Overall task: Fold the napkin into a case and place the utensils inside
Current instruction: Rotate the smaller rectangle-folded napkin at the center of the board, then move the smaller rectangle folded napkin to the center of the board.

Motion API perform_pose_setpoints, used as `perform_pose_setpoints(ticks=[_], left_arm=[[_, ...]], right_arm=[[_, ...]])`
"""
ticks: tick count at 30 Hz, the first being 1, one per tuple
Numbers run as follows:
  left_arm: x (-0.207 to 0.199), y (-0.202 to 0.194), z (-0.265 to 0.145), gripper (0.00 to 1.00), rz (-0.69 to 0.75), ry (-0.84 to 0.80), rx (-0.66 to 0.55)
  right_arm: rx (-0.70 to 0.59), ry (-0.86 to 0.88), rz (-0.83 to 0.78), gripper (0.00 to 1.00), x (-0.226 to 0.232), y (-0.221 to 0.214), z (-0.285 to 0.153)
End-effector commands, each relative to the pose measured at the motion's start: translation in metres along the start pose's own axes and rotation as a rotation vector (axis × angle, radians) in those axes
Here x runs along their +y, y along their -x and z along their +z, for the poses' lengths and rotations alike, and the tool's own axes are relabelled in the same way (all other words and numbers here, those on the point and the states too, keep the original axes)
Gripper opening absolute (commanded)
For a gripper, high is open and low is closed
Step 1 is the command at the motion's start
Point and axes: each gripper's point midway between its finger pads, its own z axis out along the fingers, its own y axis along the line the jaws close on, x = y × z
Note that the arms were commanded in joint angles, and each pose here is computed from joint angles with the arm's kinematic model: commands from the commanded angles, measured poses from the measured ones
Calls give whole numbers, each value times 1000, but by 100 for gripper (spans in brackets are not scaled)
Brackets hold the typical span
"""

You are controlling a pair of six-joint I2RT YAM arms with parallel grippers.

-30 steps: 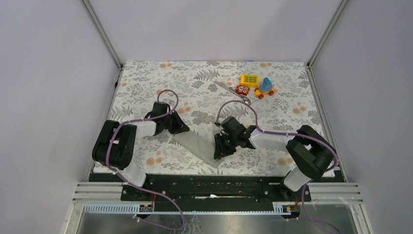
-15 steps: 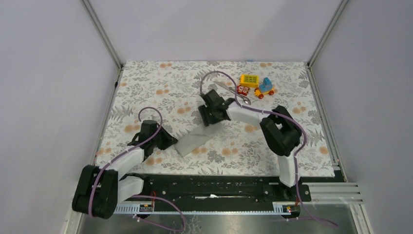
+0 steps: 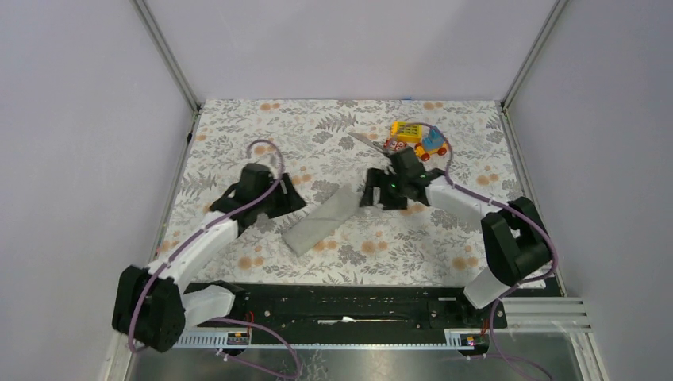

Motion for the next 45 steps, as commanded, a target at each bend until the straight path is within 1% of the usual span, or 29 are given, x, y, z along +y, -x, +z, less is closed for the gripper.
perform_pose_setpoints(ticks=[1,3,6,9,15,19,21,26,28,30,36,39,41,43,45], left_arm=[[-35,-24,7,61,381,37,136],[-44,-39,14,61,491,76,200],[-49,-58,27,62,638,159,263],[-45,-71,43,61,710,226,316],[-34,-83,69,56,741,308,375],[-18,-88,79,54,726,384,397],[-6,-84,84,54,703,441,385],[43,-50,95,50,517,569,312],[62,-26,99,50,450,612,272],[80,-4,100,49,411,662,261],[130,65,98,47,343,799,222],[153,94,98,47,315,839,239],[166,122,102,46,318,853,217],[181,140,105,46,334,871,225],[195,149,107,45,341,872,250]], right_arm=[[14,59,164,89,-27,-19,-17],[-8,41,177,89,-41,-21,-26],[-32,24,178,89,-53,-23,-37],[-36,9,162,89,-59,-26,-43],[-40,19,147,89,-60,-31,-48],[-47,31,138,89,-58,-32,-52],[-49,43,132,90,-56,-33,-54],[-57,69,123,90,-52,-35,-56],[-51,79,122,90,-52,-38,-55],[-41,92,121,90,-50,-41,-54],[-11,125,105,90,-46,-48,-55],[-1,132,107,90,-45,-52,-55],[7,153,109,90,-41,-53,-57],[-5,170,104,90,-38,-51,-59],[-10,180,93,90,-35,-49,-62]])
